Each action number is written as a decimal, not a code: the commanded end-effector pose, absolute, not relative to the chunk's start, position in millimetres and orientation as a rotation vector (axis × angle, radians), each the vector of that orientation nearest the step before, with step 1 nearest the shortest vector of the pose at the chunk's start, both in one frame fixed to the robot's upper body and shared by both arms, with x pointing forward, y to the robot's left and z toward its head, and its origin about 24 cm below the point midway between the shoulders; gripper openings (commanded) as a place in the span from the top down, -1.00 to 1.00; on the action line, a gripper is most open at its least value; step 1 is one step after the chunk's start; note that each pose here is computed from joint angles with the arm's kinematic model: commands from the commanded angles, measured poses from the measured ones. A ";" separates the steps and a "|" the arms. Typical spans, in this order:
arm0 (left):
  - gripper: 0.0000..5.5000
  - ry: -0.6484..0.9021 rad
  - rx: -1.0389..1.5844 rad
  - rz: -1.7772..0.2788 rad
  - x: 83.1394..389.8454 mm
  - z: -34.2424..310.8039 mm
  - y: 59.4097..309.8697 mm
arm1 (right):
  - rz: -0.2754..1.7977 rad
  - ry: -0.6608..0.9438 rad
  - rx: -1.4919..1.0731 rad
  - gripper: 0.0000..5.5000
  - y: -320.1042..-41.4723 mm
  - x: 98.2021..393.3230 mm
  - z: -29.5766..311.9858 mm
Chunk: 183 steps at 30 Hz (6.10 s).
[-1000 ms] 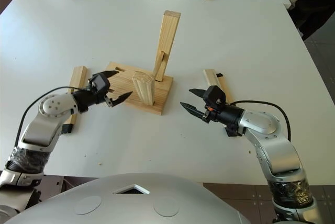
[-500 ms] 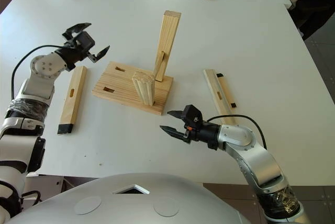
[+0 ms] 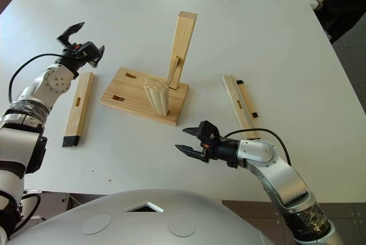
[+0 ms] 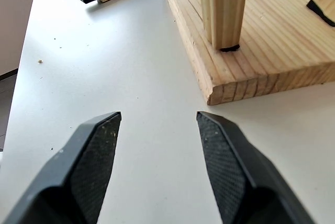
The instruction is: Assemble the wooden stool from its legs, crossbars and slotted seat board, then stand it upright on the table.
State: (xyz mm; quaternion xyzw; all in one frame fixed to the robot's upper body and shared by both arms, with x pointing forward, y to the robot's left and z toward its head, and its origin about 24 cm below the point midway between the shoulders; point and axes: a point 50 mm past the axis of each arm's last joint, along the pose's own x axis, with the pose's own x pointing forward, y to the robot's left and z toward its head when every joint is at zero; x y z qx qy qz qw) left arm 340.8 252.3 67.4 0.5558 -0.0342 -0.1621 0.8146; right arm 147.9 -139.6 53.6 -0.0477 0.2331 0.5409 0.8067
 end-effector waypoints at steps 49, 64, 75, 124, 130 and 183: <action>-0.67 -0.209 1.010 -1.105 262.4 87.6 185.5 | 0.561 0.337 -0.427 0.02 -174.8 245.9 22.4; -0.67 -0.039 0.816 -1.410 210.8 107.0 171.9 | 0.548 0.302 -0.465 0.02 -177.5 257.1 12.9; -0.67 -0.123 0.580 -1.139 251.1 151.0 172.3 | 0.591 0.265 -0.564 0.02 -173.2 256.0 16.6; -0.67 -0.020 0.833 -1.010 241.9 47.6 173.3 | 0.858 0.236 -0.694 0.02 -143.0 237.3 22.7; -0.67 -0.019 0.820 -1.031 234.7 45.6 168.6 | 0.864 0.240 -0.692 0.02 -140.0 233.3 23.2; -0.50 -0.273 0.143 -0.210 304.4 238.9 183.3 | 0.026 -0.224 -0.224 0.21 -167.5 332.1 209.5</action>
